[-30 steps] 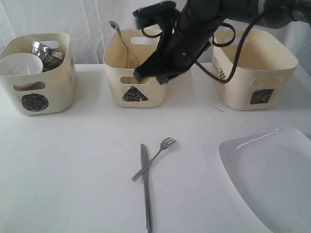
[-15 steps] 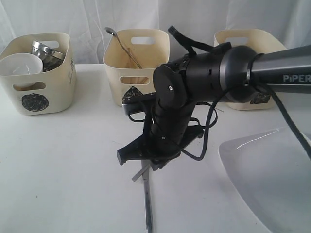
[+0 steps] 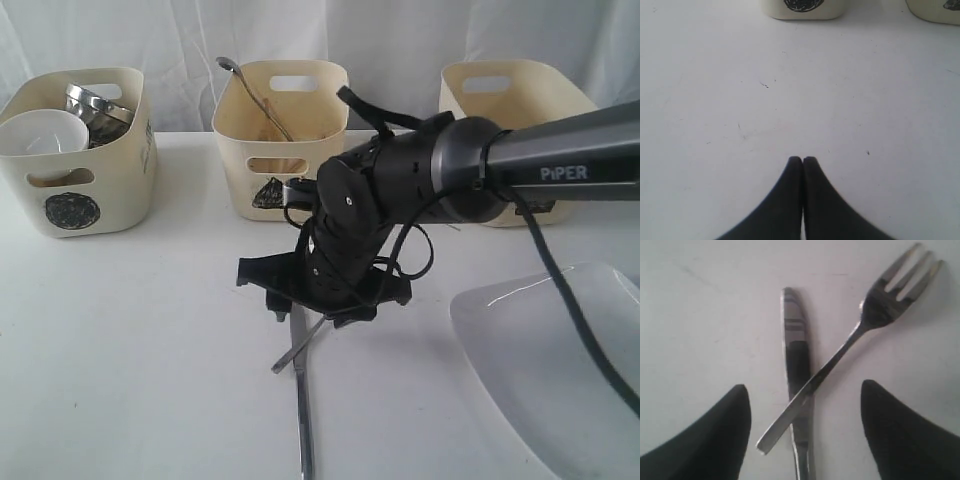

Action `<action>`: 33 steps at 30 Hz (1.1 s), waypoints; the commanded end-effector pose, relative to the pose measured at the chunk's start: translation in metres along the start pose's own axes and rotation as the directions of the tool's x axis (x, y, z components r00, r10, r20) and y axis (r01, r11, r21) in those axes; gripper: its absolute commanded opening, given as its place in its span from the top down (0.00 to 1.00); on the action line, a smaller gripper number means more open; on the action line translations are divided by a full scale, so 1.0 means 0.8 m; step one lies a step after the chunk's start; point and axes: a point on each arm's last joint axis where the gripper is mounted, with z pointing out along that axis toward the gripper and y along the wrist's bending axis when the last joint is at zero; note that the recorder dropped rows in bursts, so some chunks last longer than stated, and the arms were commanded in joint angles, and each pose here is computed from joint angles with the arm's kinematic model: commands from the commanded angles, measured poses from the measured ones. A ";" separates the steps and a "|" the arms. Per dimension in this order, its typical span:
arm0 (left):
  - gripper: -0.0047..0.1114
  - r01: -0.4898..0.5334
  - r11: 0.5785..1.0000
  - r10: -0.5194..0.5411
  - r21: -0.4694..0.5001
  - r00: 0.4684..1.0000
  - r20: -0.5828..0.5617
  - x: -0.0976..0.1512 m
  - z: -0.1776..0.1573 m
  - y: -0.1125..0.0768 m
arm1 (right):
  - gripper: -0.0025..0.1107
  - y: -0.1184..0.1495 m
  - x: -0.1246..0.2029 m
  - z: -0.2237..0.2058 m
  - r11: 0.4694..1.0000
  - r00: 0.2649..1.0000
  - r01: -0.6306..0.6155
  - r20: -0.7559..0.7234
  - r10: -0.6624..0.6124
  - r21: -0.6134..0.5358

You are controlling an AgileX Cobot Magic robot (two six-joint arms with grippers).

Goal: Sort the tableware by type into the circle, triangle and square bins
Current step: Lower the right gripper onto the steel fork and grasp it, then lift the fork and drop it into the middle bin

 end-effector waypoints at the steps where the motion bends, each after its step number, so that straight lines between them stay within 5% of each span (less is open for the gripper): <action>1: 0.96 0.006 1.000 -0.006 0.007 0.999 -0.032 0.005 0.000 -0.001 | 0.47 -0.007 -0.002 0.015 0.998 0.998 -0.060 -0.008 0.060 0.025; 16: 0.96 0.006 1.000 -0.006 0.007 0.999 -0.032 0.005 0.000 -0.001 | 0.49 -0.032 -0.029 0.048 0.979 0.978 -0.200 0.060 0.197 0.039; 28: 0.96 0.006 1.000 -0.006 0.007 0.999 -0.032 0.005 0.000 -0.001 | 0.87 -0.039 -0.031 0.053 0.991 0.992 -0.100 0.089 0.092 0.093; 33: 0.96 0.006 1.000 -0.006 0.007 0.999 -0.032 0.005 0.000 -0.001 | 0.95 -0.038 -0.032 0.053 0.991 0.991 -0.099 0.096 0.091 0.085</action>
